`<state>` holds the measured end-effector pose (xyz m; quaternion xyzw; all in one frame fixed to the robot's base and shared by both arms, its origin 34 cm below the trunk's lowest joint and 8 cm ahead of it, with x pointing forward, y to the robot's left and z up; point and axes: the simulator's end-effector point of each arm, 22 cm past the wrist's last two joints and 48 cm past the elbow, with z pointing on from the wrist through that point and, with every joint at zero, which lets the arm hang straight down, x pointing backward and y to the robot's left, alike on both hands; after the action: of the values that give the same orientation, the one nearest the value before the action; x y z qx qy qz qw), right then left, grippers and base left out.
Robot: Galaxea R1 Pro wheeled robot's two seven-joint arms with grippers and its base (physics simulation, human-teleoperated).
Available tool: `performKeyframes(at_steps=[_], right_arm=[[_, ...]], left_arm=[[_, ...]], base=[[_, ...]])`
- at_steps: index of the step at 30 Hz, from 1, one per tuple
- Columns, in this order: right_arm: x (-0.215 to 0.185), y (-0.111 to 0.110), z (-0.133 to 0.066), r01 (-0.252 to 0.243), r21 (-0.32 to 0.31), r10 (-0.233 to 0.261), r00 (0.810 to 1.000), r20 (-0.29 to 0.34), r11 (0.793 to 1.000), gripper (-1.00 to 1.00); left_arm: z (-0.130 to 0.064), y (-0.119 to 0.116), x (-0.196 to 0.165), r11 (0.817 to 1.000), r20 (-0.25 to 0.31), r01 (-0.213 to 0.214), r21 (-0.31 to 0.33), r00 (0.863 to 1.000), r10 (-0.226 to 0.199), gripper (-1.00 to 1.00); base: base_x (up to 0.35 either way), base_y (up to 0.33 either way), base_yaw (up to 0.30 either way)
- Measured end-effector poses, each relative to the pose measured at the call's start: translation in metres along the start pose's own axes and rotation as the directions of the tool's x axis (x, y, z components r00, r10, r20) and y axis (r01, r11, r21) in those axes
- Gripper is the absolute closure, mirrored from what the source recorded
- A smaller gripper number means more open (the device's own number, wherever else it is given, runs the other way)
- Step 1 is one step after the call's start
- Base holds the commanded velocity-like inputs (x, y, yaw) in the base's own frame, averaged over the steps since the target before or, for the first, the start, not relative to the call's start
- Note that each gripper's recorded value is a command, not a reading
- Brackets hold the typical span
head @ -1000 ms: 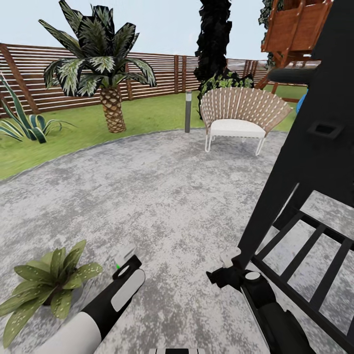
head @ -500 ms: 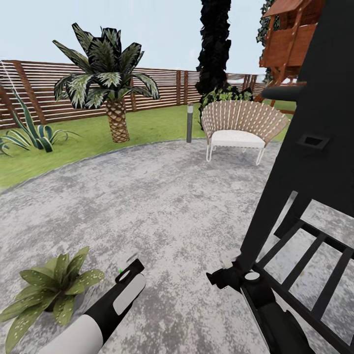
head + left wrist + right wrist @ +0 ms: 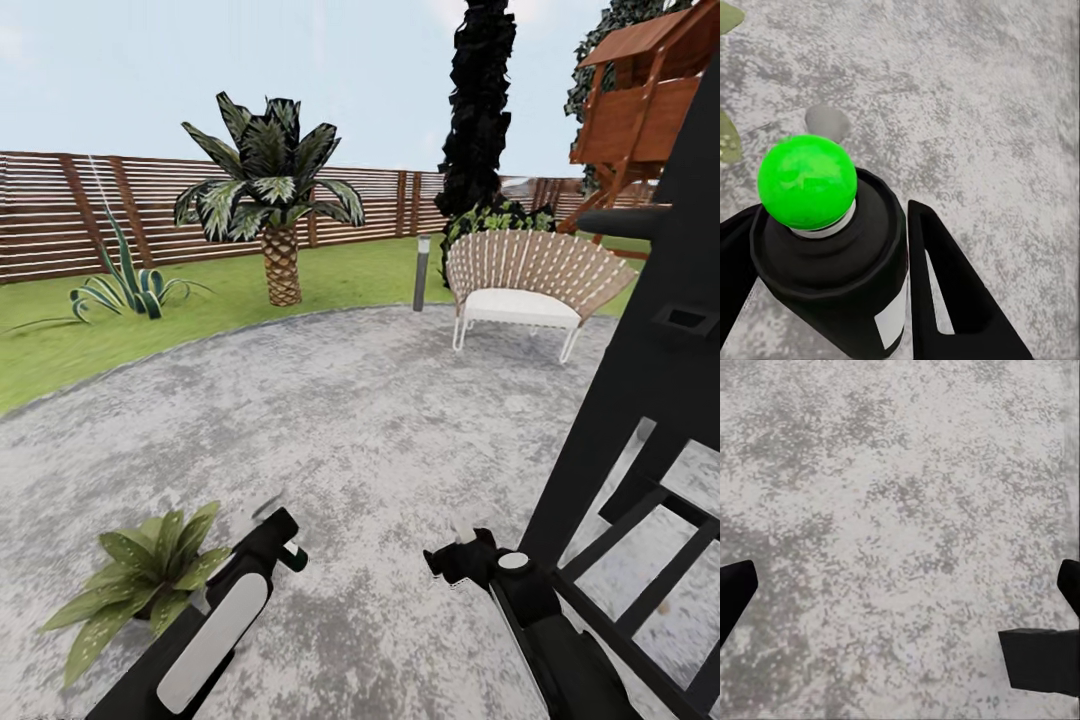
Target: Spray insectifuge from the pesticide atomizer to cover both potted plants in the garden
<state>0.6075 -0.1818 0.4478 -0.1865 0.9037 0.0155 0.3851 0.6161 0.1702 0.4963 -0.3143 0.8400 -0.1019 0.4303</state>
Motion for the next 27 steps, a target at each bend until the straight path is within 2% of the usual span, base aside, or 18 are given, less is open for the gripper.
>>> performKeyframes(at_steps=[5, 23, 27], right_arm=[[-0.008, -0.008, -0.007, 0.002, 0.039, -0.003, 1.0, 0.017, 0.999, -1.0], [-0.036, -0.014, -0.033, 0.01, 0.064, -0.015, 0.997, 0.079, 0.998, -1.0], [-0.044, -0.015, -0.038, 0.011, 0.063, -0.016, 0.997, 0.078, 0.998, -1.0]], left_arm=[[-0.007, -0.006, -0.002, 0.999, -0.012, -0.052, 0.016, 0.999, 0.052, 1.0], [-0.031, -0.022, -0.025, 0.997, 0.035, -0.048, 0.059, 0.998, 0.046, 1.0], [-0.033, -0.025, -0.031, 0.997, 0.031, -0.048, 0.054, 0.998, 0.046, 1.0]], base=[[0.0, 0.0, 0.242], [0.0, 0.0, 0.256], [0.0, 0.0, 0.268]])
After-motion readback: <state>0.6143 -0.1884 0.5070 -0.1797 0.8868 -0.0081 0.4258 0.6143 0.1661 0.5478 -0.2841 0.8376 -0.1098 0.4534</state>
